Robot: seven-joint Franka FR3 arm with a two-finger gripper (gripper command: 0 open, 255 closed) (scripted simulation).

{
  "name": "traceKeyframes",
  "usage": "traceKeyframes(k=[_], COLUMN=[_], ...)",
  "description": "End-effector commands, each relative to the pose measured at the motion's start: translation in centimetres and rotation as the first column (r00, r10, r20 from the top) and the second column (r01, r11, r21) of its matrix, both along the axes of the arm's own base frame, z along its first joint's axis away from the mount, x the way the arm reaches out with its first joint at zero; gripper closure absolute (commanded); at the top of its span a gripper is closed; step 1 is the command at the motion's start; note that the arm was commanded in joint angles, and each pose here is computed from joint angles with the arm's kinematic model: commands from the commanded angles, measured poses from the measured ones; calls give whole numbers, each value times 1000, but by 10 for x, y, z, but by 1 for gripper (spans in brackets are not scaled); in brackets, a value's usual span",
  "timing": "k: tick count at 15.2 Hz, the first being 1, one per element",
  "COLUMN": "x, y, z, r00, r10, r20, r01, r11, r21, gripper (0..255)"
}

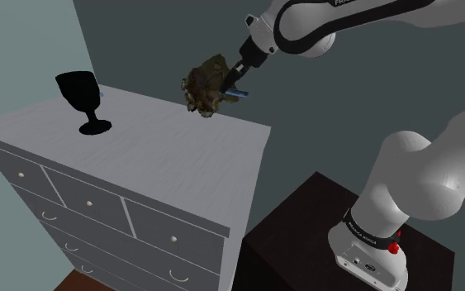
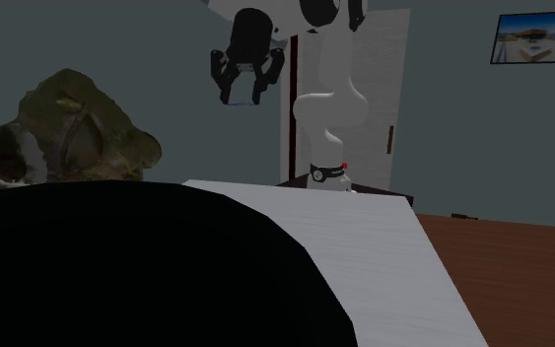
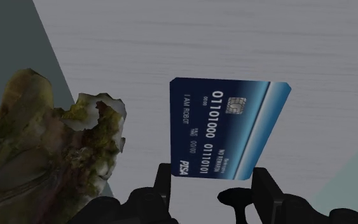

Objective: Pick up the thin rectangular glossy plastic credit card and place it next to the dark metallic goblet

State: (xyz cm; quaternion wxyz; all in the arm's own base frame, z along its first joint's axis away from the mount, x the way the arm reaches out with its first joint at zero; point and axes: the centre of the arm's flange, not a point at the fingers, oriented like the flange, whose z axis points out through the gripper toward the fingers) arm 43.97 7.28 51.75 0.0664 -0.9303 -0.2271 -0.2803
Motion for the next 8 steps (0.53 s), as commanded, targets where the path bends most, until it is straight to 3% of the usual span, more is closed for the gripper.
traceKeyframes(k=[1, 8], x=[0, 0], y=[1, 1], z=[11, 48], r00=[1000, 1000], r10=[0, 0], r20=[0, 0], r01=[0, 0], r11=[1000, 1000], r21=[0, 0], gripper=[255, 255])
